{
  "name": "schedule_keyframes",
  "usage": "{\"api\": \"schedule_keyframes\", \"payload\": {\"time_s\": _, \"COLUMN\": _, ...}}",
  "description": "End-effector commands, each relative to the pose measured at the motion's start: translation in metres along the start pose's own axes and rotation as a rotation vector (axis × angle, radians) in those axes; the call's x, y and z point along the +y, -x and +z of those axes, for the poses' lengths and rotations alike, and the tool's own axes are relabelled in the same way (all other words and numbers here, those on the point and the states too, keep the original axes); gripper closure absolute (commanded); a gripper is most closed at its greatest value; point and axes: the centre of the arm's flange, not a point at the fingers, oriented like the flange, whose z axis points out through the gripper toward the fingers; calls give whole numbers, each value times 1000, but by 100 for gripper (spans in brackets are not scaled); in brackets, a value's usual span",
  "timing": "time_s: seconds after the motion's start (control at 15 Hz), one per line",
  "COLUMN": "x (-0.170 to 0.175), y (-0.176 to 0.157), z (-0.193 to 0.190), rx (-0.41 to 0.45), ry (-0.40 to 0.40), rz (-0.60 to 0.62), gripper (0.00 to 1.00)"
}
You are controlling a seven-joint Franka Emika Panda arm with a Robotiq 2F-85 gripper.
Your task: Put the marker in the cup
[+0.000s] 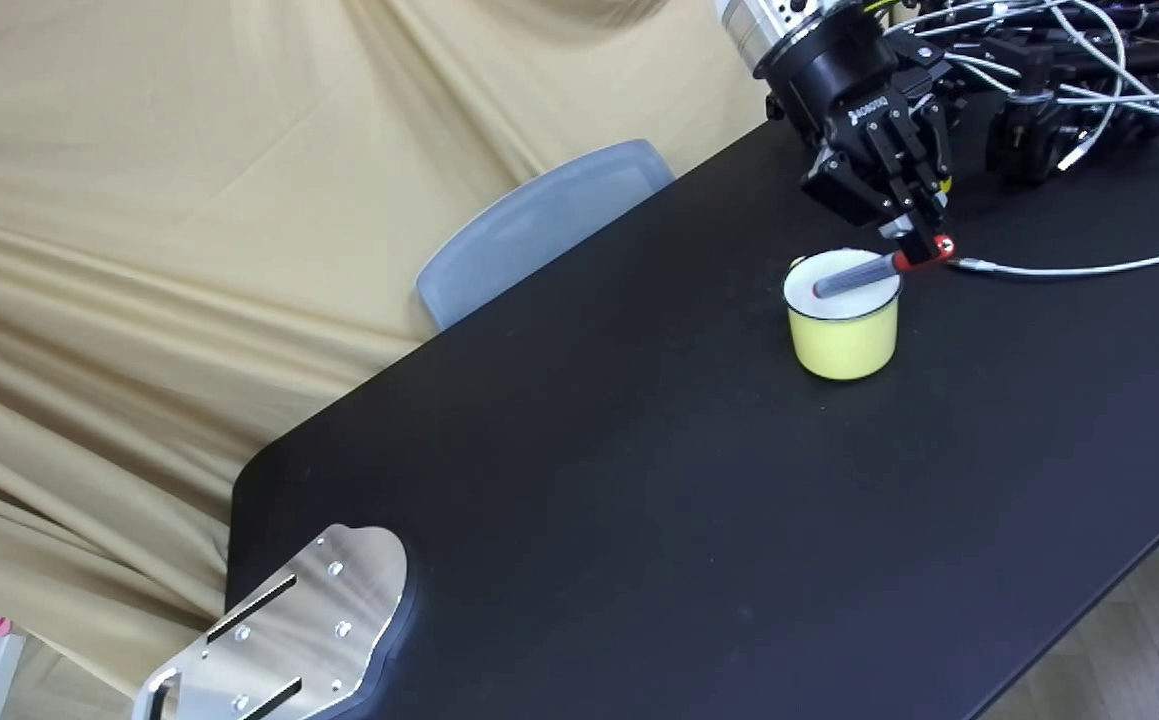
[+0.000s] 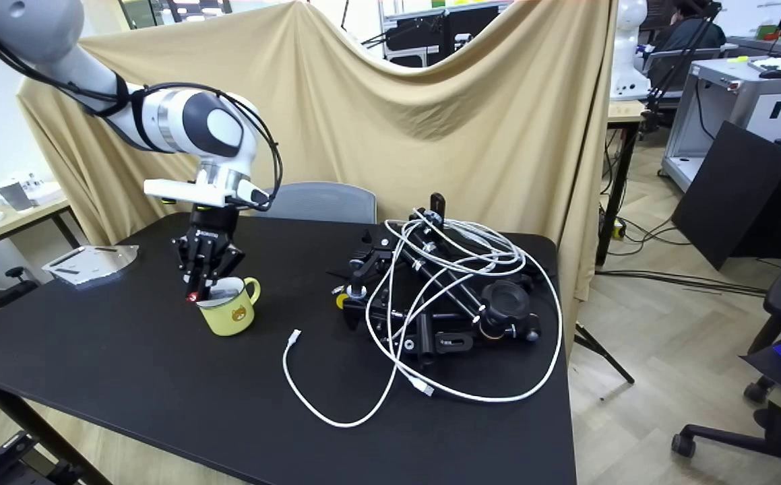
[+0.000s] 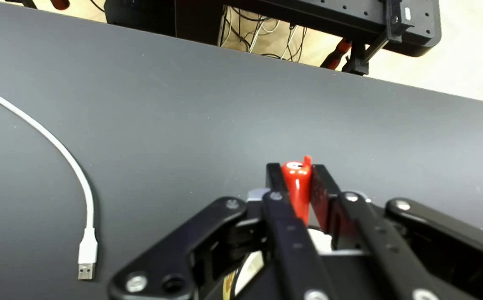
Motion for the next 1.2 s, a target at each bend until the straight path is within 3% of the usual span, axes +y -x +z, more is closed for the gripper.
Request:
{"api": "schedule_keyframes", "payload": {"time_s": 0.0, "x": -4, "y": -13, "z": -12, "rx": -17, "ry": -15, "rz": 35, "gripper": 95}}
{"api": "schedule_keyframes", "payload": {"time_s": 0.13, "x": -4, "y": -18, "z": -14, "rx": -20, "ry": -18, "rz": 36, "gripper": 94}}
{"api": "schedule_keyframes", "payload": {"time_s": 0.2, "x": -4, "y": -21, "z": -14, "rx": -22, "ry": -18, "rz": 35, "gripper": 54}}
{"api": "schedule_keyframes", "payload": {"time_s": 0.33, "x": -4, "y": -24, "z": -15, "rx": -24, "ry": -19, "rz": 33, "gripper": 49}}
{"api": "schedule_keyframes", "payload": {"time_s": 0.73, "x": -9, "y": -22, "z": -21, "rx": 37, "ry": 9, "rz": 16, "gripper": 7}}
{"api": "schedule_keyframes", "payload": {"time_s": 0.87, "x": -16, "y": -11, "z": -26, "rx": 90, "ry": 32, "rz": 20, "gripper": 0}}
{"api": "schedule_keyframes", "payload": {"time_s": 1.13, "x": -27, "y": 14, "z": -36, "rx": 207, "ry": 82, "rz": 10, "gripper": 0}}
